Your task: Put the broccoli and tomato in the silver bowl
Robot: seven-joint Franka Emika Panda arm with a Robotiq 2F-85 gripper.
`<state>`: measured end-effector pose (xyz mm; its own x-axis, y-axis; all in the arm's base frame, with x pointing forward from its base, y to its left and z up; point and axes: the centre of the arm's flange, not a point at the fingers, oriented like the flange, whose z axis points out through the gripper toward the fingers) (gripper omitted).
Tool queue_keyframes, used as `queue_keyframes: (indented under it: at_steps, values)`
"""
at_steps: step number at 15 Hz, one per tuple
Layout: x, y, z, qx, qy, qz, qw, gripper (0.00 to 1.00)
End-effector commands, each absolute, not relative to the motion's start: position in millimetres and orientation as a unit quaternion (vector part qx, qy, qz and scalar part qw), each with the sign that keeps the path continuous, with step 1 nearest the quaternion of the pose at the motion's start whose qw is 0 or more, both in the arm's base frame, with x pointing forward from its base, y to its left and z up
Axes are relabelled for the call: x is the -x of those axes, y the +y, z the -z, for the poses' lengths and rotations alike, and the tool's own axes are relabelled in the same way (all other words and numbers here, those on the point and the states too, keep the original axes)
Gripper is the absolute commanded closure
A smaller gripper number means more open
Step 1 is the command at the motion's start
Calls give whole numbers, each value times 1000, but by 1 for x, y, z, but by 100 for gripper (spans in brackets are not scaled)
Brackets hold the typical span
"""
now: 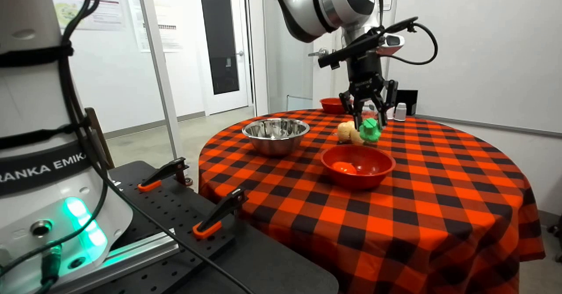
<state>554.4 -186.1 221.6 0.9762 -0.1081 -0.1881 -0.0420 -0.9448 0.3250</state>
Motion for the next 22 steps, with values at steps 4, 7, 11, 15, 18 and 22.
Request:
queue_keyframes:
  at_steps: [4, 7, 11, 15, 18, 22]
  values:
    - [-529, -107, -308, -993, 44, 105, 3, 73]
    - [-536, -66, -314, -991, 83, 97, -41, 73]
    - [-546, -33, -282, -989, 122, 84, 6, 73]
    - [-553, -9, -248, -987, 126, 95, 9, 73]
    - [-555, 11, -229, -990, 103, 95, 21, 73]
    - [-554, 40, -210, -991, 33, 122, 43, 73]
